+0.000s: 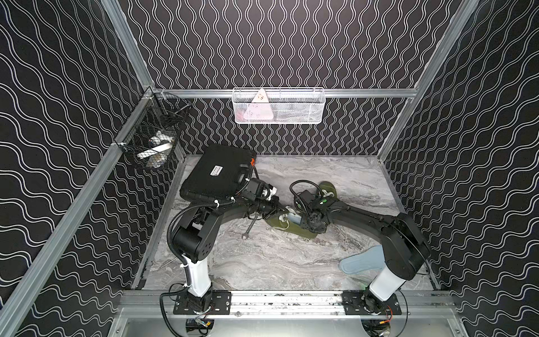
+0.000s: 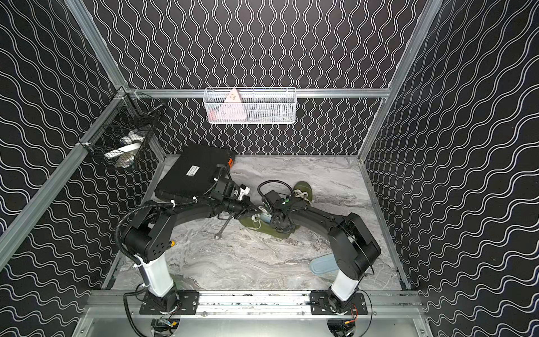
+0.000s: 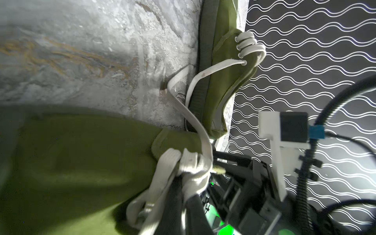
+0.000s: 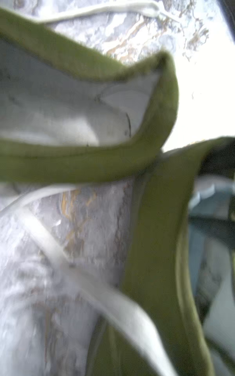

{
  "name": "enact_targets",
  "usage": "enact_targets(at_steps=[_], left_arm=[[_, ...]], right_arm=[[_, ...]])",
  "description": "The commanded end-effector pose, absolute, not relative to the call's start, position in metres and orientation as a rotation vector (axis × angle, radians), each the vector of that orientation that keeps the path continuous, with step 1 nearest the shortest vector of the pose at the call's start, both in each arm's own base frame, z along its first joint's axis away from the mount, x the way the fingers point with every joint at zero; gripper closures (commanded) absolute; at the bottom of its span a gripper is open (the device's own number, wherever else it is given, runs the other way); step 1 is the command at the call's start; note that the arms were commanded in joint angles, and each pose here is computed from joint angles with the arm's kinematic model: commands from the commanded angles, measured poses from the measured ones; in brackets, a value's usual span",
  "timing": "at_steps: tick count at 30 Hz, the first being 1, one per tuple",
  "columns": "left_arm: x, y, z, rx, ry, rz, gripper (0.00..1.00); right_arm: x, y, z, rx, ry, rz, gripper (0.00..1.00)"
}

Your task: Insert the insole into the shoe

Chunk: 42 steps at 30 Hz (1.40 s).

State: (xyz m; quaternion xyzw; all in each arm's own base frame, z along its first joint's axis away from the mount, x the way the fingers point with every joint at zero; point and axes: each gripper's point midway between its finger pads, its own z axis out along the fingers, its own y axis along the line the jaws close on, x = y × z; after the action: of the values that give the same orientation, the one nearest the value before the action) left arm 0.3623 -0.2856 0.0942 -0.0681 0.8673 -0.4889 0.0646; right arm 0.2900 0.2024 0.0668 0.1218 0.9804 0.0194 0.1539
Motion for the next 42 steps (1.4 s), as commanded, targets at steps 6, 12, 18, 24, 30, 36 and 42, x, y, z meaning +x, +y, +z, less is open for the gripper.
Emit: enact_targets(at_steps=[6,12,18,24,30,36,42], left_arm=[[0.366,-0.283,0.091,-0.192,2.619,-1.450,1.00],[0.366,-0.283,0.091,-0.195,2.619,-1.446,1.00],[0.366,-0.283,0.093,-0.196,2.612,-1.447,1.00],[0.364,-0.283,0.093,-0.187,2.619,-1.447,1.00],[0.366,-0.284,0.091,-0.197,2.611,-1.452,1.00],[0.362,-0.282,0.090,-0.196,2.616,-1.450,1.00],[0.362,-0.282,0.093,-0.189,2.612,-1.453,1.00]], right_arm=[[0.276,0.179,0.100,0.301,2.806,-0.068,0.40],[0.281,0.194,0.107,0.234,2.800,-0.002,0.73],[0.285,0.193,0.065,0.298,2.840,-0.039,0.92],[0.286,0.182,0.043,0.282,2.881,-0.173,0.96],[0.286,0.193,0.094,0.207,2.802,-0.175,0.96],[0.281,0.189,0.046,0.224,2.847,-0.217,0.96],[0.289,0.191,0.048,0.168,2.846,-0.276,0.98]])
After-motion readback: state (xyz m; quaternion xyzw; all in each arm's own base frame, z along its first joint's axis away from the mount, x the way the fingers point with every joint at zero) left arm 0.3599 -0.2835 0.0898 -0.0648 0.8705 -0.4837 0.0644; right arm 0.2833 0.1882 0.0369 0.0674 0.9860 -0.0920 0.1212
